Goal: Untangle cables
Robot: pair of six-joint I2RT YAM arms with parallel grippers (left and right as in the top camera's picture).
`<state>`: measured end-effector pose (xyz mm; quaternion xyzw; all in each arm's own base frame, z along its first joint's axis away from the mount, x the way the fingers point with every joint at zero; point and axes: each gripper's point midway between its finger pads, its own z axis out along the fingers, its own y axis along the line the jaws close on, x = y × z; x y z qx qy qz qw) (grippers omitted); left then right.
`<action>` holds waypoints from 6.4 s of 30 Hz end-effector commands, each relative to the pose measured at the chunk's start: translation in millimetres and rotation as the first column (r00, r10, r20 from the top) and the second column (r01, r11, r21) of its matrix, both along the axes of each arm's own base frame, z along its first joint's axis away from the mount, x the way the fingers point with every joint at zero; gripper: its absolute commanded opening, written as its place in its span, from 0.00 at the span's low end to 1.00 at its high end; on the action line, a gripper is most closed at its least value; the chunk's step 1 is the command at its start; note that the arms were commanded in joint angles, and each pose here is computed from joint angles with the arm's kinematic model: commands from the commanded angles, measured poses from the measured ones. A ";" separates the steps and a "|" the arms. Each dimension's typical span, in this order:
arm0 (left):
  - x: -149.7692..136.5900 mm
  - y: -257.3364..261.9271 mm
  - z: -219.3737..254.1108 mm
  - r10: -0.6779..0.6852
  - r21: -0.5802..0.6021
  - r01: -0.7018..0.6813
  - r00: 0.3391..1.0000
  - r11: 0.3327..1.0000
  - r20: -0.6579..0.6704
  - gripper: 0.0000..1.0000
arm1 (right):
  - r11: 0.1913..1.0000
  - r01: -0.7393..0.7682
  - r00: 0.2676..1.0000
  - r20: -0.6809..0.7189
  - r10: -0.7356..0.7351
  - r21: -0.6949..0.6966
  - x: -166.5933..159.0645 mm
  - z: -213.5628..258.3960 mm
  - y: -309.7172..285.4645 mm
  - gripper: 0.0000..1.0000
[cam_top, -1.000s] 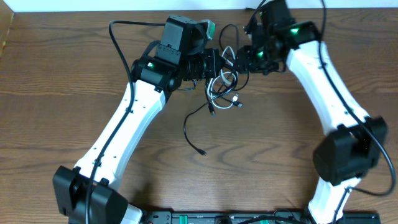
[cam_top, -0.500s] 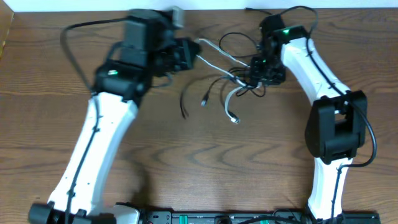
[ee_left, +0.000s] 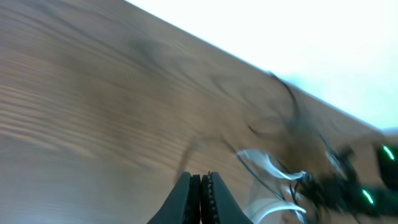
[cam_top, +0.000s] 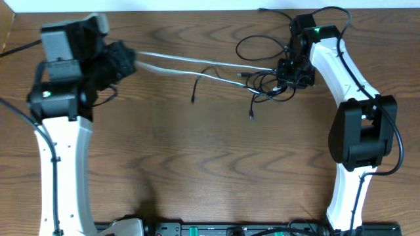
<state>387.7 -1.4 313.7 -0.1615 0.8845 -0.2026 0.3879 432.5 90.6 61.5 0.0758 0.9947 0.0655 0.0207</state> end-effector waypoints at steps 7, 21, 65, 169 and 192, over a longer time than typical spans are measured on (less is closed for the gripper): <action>-18.0 76.6 -8.4 0.157 0.104 -0.152 0.987 0.983 -0.042 0.07 | 0.977 -0.166 0.986 0.028 0.164 0.131 -0.6 4.5 3.0 0.01; -10.9 -106.6 -45.9 -0.457 -0.029 0.457 0.883 0.889 -0.108 0.42 | 0.802 -0.499 0.837 0.421 0.349 0.328 -19.3 149.1 82.0 0.01; 26.3 -245.4 -159.5 -0.474 -0.011 0.488 0.841 0.873 -0.262 0.07 | 0.988 -0.067 0.957 0.291 0.025 0.136 -3.0 132.3 17.2 0.01; -40.3 -388.6 -320.6 -0.847 0.278 0.900 0.417 0.335 -0.330 0.33 | 0.994 -0.018 0.996 0.092 0.009 0.104 6.9 56.8 -94.0 0.99; -25.5 -304.9 -38.2 -0.774 -0.148 0.777 0.627 0.612 0.091 0.07 | 0.893 -0.200 0.947 0.312 0.071 0.404 10.9 136.5 -28.8 0.99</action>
